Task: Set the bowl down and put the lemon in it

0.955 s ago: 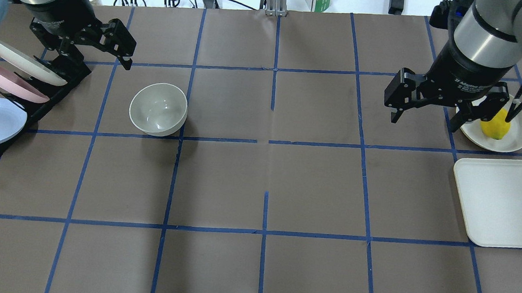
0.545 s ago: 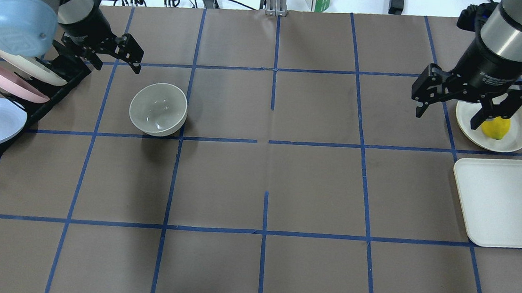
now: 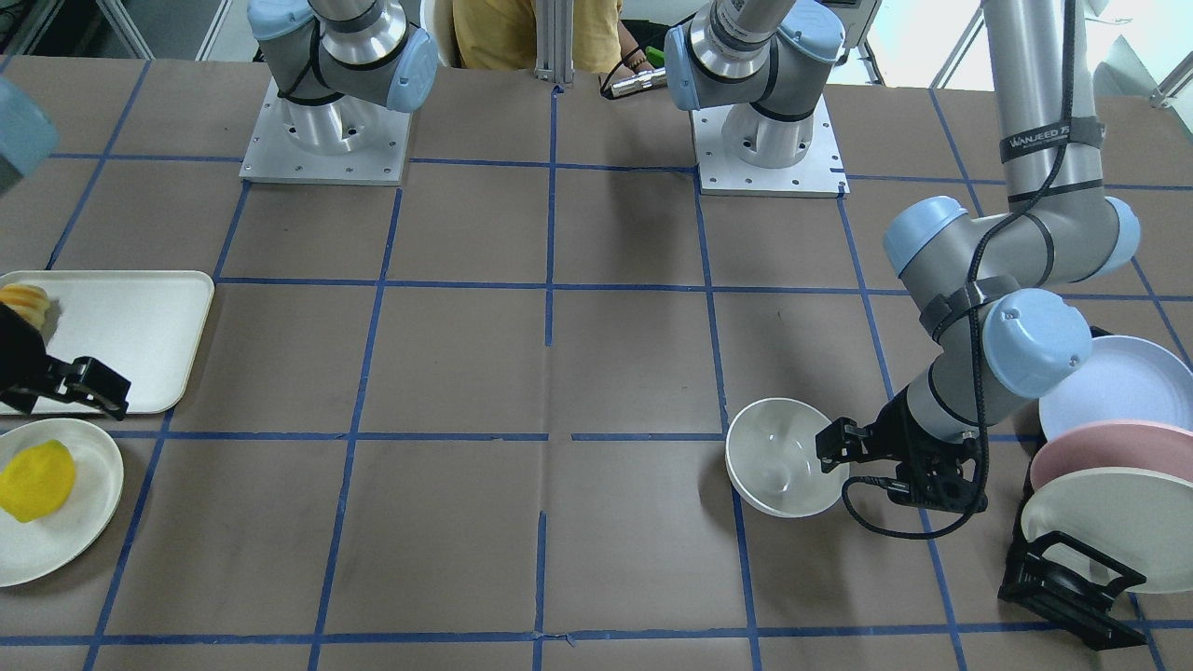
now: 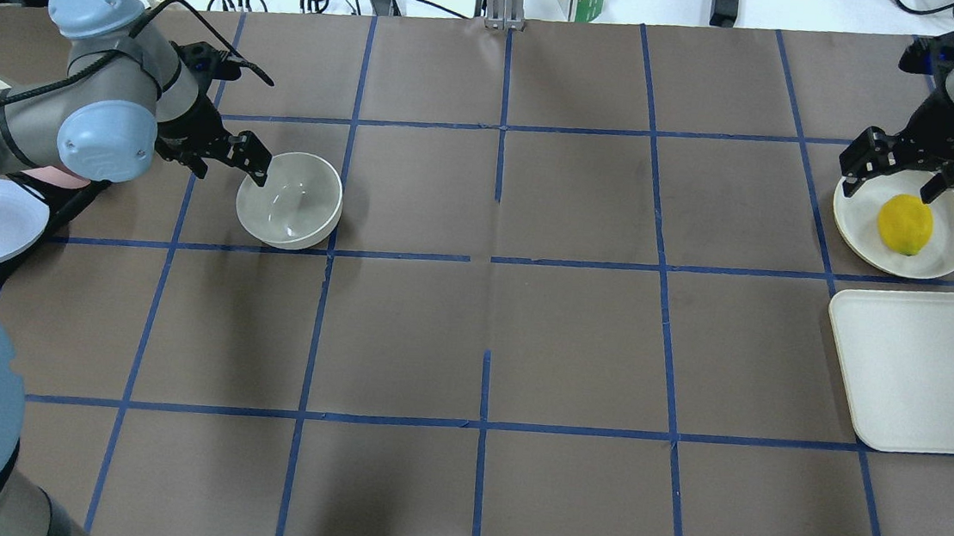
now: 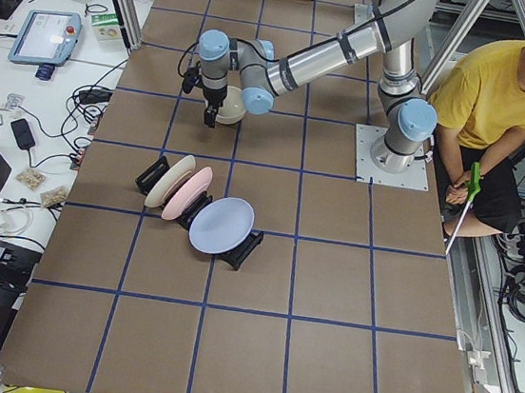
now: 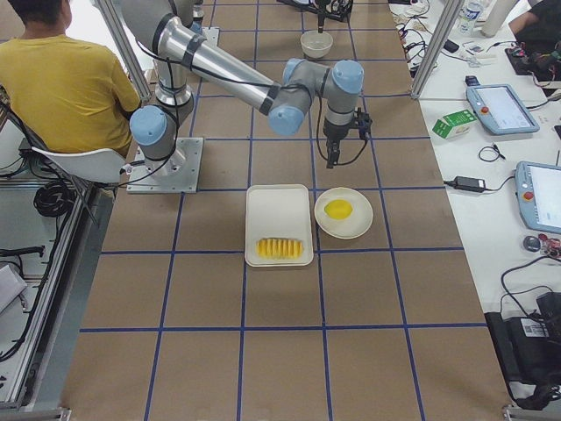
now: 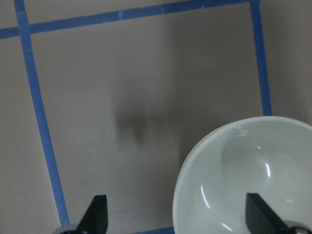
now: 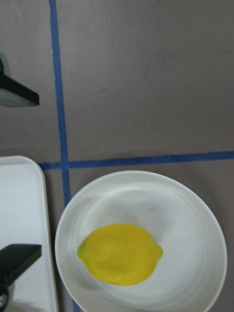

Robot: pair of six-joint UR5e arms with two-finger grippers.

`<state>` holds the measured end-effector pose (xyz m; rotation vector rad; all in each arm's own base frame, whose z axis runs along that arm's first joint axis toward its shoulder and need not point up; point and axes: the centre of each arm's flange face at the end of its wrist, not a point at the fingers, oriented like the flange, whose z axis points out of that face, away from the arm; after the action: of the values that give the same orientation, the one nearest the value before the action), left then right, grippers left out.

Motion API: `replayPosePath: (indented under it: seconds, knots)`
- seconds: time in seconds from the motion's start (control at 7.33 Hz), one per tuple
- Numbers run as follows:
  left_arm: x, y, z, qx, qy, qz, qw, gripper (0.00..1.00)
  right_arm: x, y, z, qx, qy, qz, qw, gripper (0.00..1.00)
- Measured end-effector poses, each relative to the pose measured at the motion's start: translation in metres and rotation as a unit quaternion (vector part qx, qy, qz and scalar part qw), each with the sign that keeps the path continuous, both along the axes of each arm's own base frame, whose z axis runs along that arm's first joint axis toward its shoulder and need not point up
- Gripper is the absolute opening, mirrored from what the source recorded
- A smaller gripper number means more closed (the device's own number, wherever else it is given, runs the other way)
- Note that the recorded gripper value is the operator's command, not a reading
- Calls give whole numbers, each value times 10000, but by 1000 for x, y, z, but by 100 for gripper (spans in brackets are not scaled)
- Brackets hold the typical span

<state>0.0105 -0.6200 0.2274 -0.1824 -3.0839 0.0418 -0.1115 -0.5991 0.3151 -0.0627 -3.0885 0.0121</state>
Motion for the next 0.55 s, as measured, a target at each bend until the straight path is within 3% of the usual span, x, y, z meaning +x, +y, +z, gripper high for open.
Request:
replayPosePath:
  seconds: [0.14, 0.27, 0.41, 0.55]
  knots:
    - [3, 2, -11, 50, 30, 55, 10000, 55, -14, -9, -18, -71, 112, 147, 9998, 100]
    - [2, 4, -19, 81, 109, 87, 9999, 38, -23, -16, -32, -110, 247, 205, 9994, 100]
    - [-1, 5, -23, 94, 252, 96, 9996, 6, -34, -22, -48, -103, 432, 200, 9988, 100]
    - [-3, 6, -27, 110, 358, 98, 9992, 0, -44, -25, -62, -79, 558, 173, 9983, 100]
